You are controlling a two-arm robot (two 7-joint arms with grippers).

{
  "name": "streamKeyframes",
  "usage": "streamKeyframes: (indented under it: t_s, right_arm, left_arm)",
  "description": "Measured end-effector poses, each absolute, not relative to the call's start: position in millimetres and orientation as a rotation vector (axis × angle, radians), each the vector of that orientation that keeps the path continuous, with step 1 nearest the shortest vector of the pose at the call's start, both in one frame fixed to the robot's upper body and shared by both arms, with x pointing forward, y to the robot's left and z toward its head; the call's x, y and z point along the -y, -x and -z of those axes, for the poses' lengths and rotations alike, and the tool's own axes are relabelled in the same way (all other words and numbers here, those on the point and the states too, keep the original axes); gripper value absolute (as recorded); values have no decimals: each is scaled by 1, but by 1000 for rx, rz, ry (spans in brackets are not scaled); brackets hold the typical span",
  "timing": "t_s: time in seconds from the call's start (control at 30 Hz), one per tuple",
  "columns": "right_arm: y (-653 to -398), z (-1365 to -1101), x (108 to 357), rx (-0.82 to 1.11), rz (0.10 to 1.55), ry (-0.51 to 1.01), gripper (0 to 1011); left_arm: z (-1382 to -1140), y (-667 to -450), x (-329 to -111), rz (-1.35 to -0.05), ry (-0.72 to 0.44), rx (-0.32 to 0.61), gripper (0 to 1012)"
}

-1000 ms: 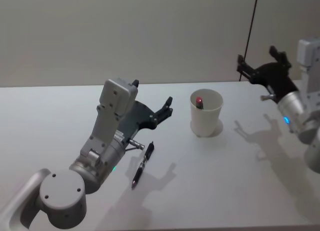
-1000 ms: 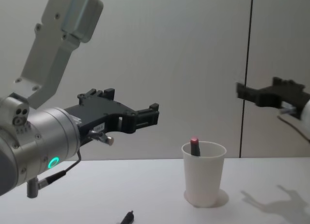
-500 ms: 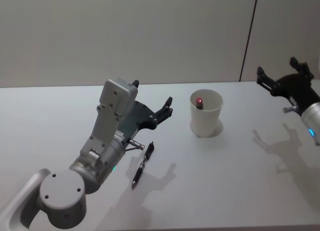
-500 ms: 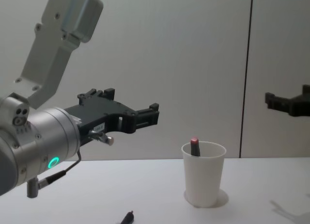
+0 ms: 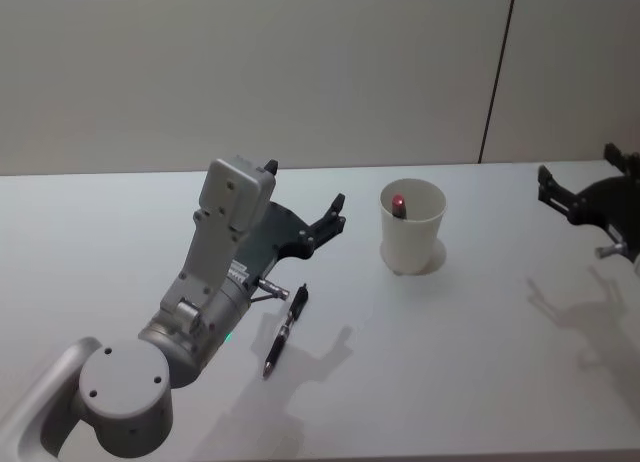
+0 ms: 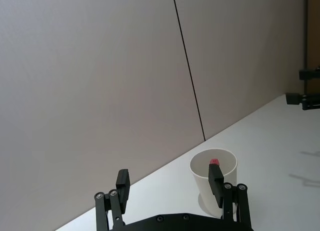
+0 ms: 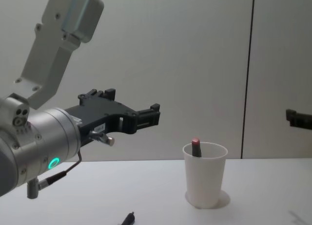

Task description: Place the pen into the pen holder.

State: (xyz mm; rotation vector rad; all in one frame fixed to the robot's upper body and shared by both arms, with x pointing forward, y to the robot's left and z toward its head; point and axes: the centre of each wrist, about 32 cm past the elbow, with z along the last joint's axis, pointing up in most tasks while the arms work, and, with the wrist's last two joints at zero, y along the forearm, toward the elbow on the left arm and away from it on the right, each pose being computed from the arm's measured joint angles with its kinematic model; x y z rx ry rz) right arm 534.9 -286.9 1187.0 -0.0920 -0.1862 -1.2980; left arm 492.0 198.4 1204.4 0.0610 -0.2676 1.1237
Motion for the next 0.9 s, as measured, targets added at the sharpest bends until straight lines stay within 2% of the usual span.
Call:
streamKeyframes:
  t_s: [0.53,0.9]
  right_arm:
    - [-523,-1185,295,185,1300,140,1002]
    - [-520,-1185,297,185,1300,152,1002]
  left_arm:
    - [-1204,-492,-198,-1124,-65,266,1003]
    - [-1207,-489,-197,-1132,-112,232,1003]
